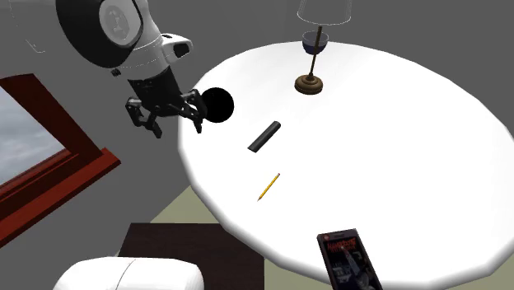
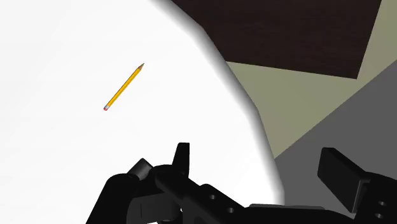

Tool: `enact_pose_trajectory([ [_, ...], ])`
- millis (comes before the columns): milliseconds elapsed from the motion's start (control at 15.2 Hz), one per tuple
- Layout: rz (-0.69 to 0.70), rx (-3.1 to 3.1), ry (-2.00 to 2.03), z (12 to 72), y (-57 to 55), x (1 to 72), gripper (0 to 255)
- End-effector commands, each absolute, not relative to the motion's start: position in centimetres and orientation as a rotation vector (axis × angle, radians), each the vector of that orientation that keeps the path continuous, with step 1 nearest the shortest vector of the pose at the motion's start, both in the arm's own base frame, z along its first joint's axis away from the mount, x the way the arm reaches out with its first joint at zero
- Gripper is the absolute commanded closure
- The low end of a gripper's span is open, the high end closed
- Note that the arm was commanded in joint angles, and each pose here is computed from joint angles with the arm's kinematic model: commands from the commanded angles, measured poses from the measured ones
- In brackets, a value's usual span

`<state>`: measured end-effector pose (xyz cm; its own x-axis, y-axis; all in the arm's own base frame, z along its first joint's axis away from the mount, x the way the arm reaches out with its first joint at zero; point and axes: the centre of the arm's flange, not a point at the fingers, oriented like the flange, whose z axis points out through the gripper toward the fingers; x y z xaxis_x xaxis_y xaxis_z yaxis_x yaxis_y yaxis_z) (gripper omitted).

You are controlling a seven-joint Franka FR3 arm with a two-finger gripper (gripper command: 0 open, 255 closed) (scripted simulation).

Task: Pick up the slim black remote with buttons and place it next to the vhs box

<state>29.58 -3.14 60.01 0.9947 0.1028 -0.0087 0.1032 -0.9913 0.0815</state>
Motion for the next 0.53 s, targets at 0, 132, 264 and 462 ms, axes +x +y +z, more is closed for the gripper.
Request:
enact_pose_trajectory([
  [0,-0.007,3.056,0.158,60.0,-3.1,29.6,0],
  [132,0.013,3.057,0.089,58.3,-3.8,31.3,0],
  [264,0.033,3.056,0.019,56.5,-4.6,32.9,0],
  [462,0.063,3.052,-0.085,54.0,-5.9,35.4,0],
])
